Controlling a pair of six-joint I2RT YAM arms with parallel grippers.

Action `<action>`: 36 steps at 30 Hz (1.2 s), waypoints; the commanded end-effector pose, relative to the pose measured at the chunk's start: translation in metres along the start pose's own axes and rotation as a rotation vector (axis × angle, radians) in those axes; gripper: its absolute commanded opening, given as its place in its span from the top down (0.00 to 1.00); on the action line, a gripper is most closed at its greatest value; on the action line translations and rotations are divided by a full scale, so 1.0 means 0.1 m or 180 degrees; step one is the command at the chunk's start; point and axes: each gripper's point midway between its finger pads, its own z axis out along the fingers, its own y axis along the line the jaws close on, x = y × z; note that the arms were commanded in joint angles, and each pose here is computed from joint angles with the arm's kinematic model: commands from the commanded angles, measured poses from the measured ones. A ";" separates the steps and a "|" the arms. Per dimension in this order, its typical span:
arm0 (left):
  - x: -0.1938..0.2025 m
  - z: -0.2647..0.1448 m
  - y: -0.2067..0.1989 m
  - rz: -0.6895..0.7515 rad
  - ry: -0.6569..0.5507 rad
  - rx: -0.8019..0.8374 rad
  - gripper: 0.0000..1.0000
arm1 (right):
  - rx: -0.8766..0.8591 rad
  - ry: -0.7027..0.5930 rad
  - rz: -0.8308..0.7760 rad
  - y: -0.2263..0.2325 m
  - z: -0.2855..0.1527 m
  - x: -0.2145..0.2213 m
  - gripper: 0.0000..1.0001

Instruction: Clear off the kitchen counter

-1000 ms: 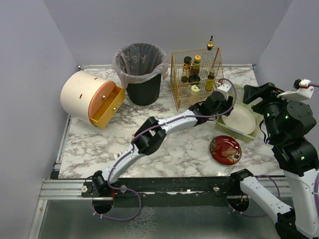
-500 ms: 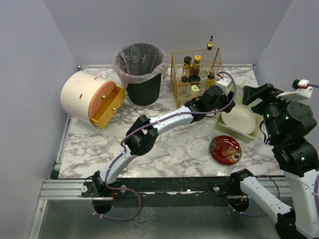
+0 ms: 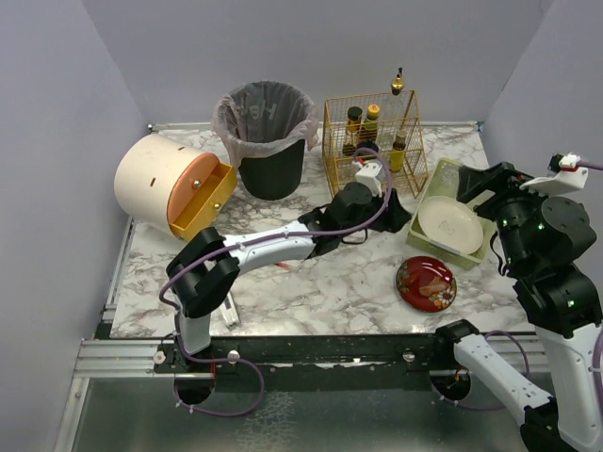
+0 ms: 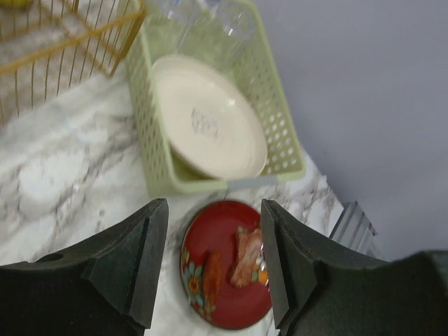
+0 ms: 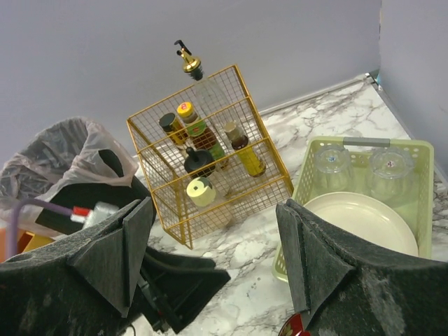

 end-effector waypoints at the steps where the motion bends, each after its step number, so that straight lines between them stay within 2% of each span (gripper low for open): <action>1: 0.50 -0.20 0.14 -0.0569 0.0283 -0.0061 0.39 | -0.0062 -0.0003 -0.0016 0.01 -0.03 0.02 0.22; 8: 1.10 -0.25 0.28 -0.0730 0.0755 -0.0014 0.38 | -0.0100 0.0043 0.0002 0.03 -0.02 0.07 0.22; 18: 1.71 -0.13 0.41 -0.0854 0.1209 0.0096 0.33 | -0.0086 0.0106 -0.0026 0.02 0.00 0.13 0.22; 31: 2.11 -0.08 0.48 -0.0872 0.1519 0.0112 0.33 | -0.0085 0.0151 -0.0054 0.03 0.04 0.19 0.22; 36: 2.20 -0.02 0.52 -0.0900 0.1613 0.0030 0.38 | -0.0072 0.0144 -0.0058 0.01 0.04 0.19 0.22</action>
